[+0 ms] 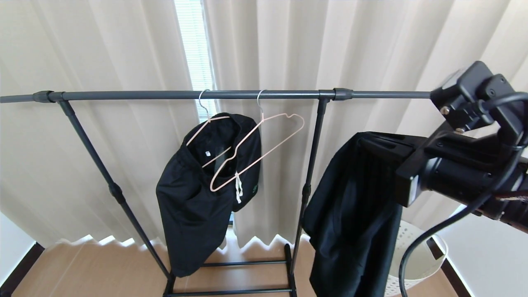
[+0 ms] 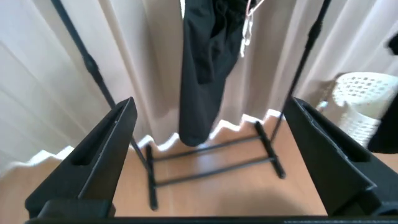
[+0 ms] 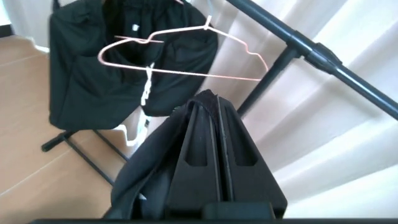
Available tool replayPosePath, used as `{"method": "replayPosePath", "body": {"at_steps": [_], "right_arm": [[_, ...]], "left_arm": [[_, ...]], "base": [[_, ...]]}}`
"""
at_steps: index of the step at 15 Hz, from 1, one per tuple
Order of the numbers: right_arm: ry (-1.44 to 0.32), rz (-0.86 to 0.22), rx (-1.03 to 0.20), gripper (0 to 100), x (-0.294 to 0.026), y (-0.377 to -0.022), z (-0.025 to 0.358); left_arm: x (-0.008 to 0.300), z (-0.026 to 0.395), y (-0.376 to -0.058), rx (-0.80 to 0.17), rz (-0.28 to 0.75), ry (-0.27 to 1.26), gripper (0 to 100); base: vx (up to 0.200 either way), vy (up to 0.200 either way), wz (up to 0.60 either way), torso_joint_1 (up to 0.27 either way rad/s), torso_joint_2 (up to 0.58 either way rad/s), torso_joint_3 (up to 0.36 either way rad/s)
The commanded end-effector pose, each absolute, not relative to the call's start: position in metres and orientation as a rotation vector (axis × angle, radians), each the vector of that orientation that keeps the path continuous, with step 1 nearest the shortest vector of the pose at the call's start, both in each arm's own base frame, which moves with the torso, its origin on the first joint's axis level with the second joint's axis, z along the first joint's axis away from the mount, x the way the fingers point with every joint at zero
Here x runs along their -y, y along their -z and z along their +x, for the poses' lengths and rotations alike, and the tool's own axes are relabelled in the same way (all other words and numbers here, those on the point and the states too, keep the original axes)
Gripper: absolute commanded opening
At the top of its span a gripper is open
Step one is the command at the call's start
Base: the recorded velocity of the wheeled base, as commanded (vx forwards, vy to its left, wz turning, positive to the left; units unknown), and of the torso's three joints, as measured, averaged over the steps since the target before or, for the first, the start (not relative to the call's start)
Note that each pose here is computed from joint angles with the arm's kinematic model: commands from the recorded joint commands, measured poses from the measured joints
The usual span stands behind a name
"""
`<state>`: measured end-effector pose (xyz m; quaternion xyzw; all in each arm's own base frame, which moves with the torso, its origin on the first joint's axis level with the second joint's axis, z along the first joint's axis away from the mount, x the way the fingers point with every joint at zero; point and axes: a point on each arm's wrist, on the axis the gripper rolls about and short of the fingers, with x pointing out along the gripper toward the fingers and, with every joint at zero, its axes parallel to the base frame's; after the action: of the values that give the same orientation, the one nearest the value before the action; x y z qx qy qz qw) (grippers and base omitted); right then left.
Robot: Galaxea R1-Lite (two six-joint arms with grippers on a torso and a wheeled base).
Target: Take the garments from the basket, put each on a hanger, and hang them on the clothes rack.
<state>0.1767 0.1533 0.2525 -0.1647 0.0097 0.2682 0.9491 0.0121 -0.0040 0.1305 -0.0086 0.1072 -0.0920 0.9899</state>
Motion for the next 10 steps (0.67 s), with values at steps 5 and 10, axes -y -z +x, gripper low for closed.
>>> {"method": "replayPosePath", "body": {"at_steps": [5, 10], "right_arm": [[-0.389, -0.226, -0.031, 0, -0.239, -0.221, 0.247], [-0.388, -0.184, 0.021, 0, -0.255, -0.223, 0.240]], "left_arm": [[0.087, 0.158, -0.217, -0.612, -0.347, 0.540, 100], [0.142, 0.199, -0.183, -0.883, -0.480, 0.513, 100]], "base": [[0.000, 0.000, 0.00, 0.000, 0.00, 0.000], [0.000, 0.000, 0.00, 0.000, 0.00, 0.000]]}}
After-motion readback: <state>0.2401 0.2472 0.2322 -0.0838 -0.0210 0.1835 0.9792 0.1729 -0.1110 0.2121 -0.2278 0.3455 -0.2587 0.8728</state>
